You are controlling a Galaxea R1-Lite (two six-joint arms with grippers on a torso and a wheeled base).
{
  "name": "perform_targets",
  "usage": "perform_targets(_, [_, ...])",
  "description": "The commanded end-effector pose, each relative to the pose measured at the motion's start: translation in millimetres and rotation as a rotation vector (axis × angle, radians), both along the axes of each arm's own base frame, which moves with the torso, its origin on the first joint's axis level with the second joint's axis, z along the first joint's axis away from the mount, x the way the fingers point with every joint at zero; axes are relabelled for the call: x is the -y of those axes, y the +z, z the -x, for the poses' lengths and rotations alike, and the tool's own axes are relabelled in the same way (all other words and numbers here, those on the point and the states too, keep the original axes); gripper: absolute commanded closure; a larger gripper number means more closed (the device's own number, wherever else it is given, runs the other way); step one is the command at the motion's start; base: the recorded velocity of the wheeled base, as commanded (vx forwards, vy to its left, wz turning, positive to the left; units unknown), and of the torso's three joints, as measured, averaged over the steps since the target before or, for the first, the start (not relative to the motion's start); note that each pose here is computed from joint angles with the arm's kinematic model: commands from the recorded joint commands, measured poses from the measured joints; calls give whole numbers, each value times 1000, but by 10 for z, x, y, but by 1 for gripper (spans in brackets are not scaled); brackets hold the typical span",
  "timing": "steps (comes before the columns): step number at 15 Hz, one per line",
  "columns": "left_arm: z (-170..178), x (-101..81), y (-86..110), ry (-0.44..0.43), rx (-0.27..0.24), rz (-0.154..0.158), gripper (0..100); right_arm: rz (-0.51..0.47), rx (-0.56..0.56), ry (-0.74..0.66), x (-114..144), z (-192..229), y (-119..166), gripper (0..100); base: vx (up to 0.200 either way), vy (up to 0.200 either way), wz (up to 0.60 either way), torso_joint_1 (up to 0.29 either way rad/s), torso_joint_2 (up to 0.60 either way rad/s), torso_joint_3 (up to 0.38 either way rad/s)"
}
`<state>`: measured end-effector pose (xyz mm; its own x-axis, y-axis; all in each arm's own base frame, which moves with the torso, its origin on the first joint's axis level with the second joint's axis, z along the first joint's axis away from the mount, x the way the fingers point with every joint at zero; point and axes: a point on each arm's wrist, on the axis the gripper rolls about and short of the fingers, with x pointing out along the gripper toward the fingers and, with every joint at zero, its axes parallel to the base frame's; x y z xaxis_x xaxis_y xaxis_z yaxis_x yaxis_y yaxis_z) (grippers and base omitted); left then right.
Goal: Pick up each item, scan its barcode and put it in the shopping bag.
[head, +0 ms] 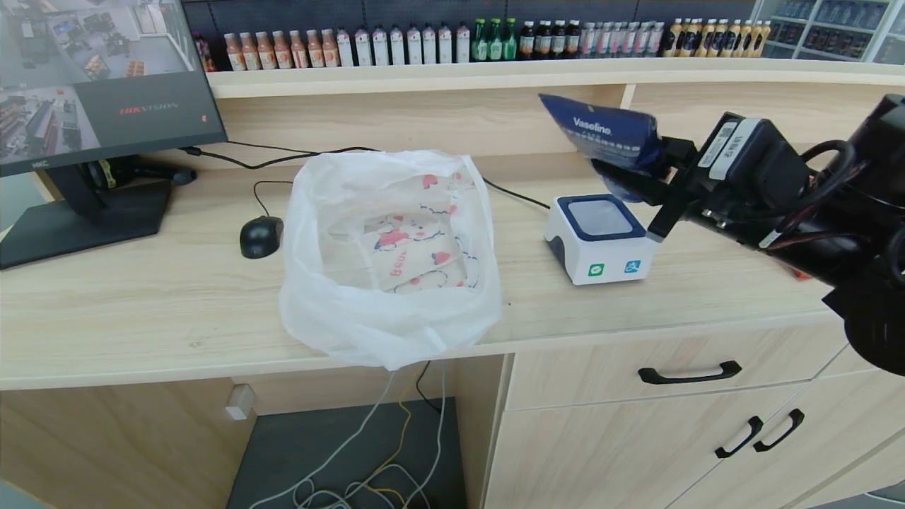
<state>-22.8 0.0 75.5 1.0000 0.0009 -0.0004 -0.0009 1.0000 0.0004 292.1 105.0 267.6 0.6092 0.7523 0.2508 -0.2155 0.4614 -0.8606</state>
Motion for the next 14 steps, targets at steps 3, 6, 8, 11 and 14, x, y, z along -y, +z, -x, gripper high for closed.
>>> perform_targets(3, [0,0,0,1,0,0,0,96,28,28,17,-109,5,100,0,0,0,0,0,0])
perform_targets(6, [0,0,0,-1,0,0,0,127,38,31,34,-142,-47,100,0,0,0,0,0,0])
perform_targets(8, [0,0,0,1,0,0,0,186,27,23,78,-158,-107,100,0,0,0,0,0,0])
perform_targets(11, [0,0,0,1,0,0,0,227,40,13,191,-194,-123,100,0,0,0,0,0,0])
perform_targets(14, [0,0,0,-1,0,0,0,235,40,25,195,-209,-147,100,0,0,0,0,0,0])
